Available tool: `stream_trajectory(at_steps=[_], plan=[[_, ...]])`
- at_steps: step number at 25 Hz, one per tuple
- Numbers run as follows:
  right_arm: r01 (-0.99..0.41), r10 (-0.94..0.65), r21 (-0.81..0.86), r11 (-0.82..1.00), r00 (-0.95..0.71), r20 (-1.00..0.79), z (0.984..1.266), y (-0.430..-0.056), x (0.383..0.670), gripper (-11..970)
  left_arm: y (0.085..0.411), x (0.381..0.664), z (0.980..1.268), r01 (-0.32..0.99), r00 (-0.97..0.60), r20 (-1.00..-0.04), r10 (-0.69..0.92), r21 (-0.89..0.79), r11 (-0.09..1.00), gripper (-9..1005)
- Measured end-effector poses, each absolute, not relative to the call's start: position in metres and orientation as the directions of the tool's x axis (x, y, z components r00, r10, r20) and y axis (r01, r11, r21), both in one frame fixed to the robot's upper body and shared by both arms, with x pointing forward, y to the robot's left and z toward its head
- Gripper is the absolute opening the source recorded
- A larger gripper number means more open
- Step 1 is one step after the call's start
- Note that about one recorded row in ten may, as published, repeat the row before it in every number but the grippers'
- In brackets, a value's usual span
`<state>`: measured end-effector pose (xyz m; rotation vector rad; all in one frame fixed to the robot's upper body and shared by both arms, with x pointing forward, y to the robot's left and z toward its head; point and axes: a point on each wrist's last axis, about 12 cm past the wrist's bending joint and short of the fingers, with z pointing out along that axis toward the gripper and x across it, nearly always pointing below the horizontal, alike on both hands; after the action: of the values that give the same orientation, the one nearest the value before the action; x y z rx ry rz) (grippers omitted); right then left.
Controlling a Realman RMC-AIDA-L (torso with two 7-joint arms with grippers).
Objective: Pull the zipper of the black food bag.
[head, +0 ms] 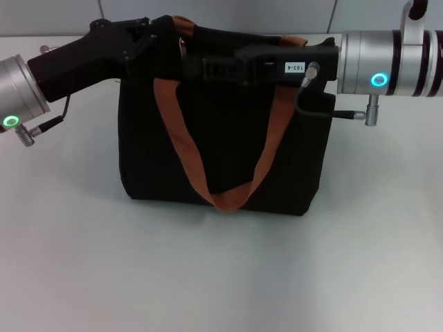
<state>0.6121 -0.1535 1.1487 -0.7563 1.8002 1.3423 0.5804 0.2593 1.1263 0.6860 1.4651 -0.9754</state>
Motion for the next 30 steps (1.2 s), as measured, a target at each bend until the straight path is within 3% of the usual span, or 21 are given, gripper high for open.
stream_trajectory(at_steps=[18,30], plan=[[-0.815,-0.019,0.503,0.287,-0.530,-0.847,1.148,-0.143,0.614,328,0.254,0.581,1.128,0.871,-0.130,-0.983,-0.127,-0.175,0.459,21],[-0.816,-0.018,0.493,0.300,-0.522,-0.853,1.146,-0.146,0.615,-3,0.254,0.577,1.127,0.879,-0.130,-0.983,-0.133,-0.176,0.443,22]])
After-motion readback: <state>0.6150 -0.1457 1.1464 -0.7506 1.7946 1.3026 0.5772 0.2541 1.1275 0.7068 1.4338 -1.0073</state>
